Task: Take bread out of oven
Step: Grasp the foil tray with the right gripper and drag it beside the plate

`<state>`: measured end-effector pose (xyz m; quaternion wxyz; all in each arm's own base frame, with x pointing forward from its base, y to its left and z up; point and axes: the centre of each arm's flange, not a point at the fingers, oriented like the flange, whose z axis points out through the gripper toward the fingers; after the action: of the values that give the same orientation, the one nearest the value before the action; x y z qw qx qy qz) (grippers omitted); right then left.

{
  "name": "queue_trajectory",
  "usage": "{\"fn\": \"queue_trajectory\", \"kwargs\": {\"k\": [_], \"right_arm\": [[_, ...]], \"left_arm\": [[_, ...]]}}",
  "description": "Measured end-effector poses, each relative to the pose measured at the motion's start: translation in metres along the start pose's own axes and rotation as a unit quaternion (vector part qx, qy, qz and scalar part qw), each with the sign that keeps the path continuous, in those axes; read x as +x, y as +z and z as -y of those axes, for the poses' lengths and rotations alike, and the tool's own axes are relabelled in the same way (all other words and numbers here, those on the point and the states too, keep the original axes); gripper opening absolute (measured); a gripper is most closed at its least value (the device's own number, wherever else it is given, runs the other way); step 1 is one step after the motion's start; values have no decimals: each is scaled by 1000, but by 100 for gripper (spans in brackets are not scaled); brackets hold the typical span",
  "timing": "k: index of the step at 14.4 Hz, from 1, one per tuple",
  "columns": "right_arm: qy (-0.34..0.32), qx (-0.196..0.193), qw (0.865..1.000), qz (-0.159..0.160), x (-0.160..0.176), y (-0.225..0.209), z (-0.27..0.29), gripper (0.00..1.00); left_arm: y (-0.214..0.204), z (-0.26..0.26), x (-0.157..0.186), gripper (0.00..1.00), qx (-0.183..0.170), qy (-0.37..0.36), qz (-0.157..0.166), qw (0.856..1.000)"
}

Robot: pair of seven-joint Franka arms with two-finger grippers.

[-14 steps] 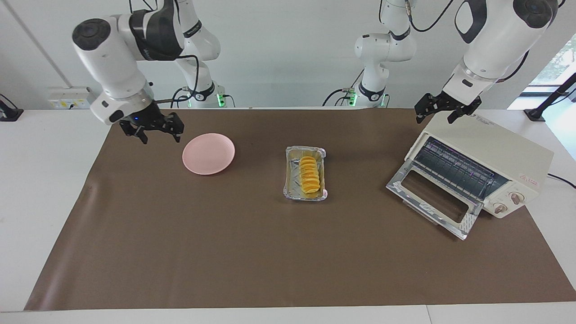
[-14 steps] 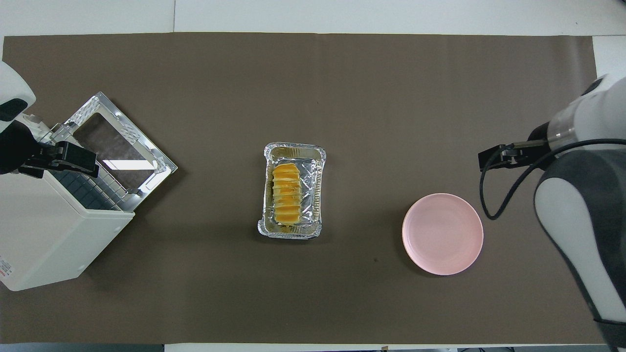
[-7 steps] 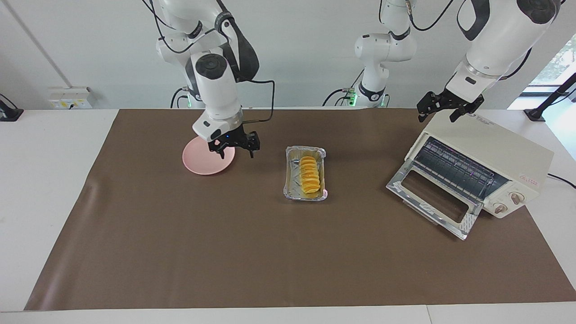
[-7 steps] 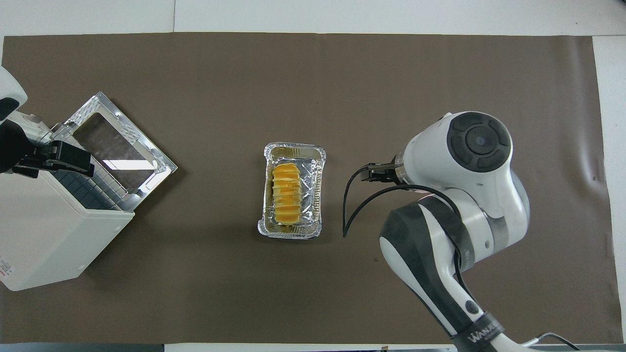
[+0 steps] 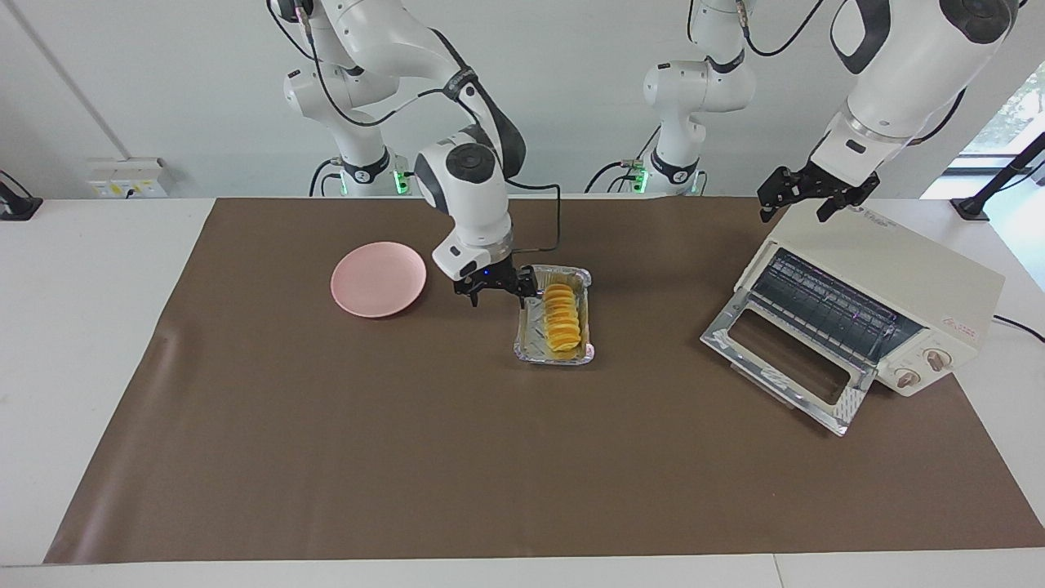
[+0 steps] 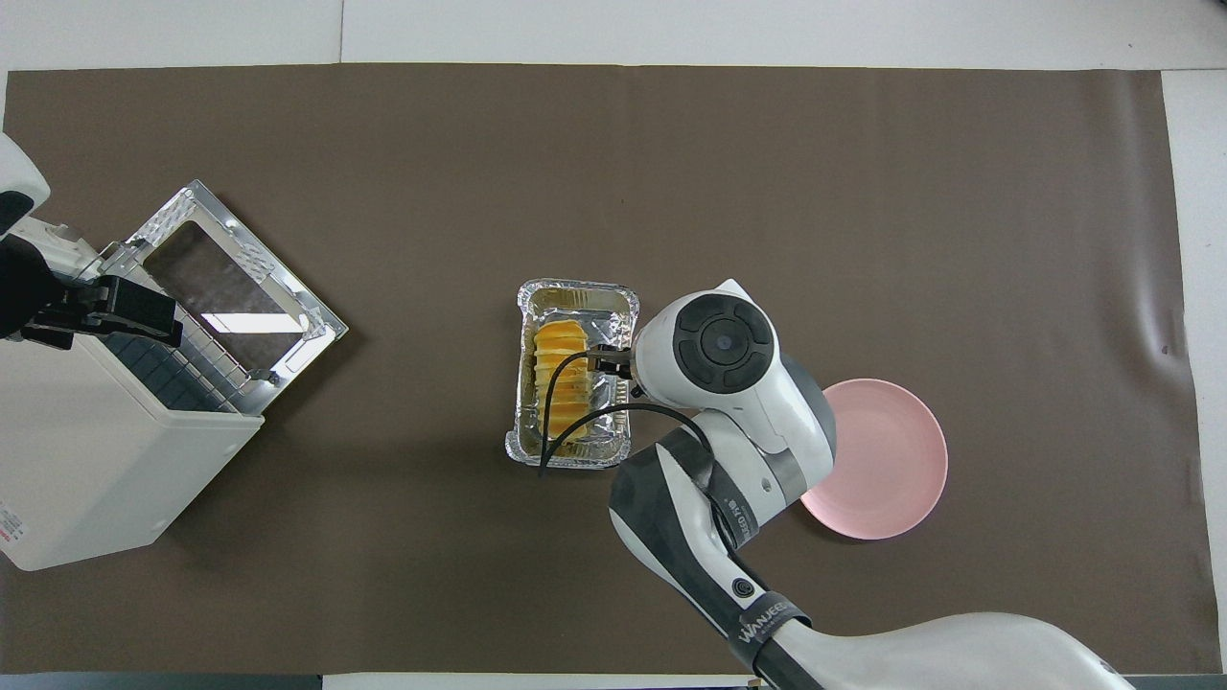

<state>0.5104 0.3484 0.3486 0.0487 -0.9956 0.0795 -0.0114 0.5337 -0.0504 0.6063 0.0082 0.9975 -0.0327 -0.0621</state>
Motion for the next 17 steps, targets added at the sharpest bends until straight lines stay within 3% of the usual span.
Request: {"fn": "queue_trajectory", "kwargs": {"k": [9,10,11,12,17], "right_arm": [[11,-1,1000,4,4,39,-3,95],[11,-2,1000,6,4,41,-3,88],[12,-3,1000,6,3,42,-4,88],[13,-3,1000,6,3,43,-5,81],[18,6,1000,-4,-3,56,-10,26]], "left_arm": [[0,0,0,100,0,0,0,1000],[0,0,0,100,0,0,0,1000],[0,0,0,100,0,0,0,1000],[0,0,0,100,0,0,0,1000],[0,0,0,100,0,0,0,1000]]}}
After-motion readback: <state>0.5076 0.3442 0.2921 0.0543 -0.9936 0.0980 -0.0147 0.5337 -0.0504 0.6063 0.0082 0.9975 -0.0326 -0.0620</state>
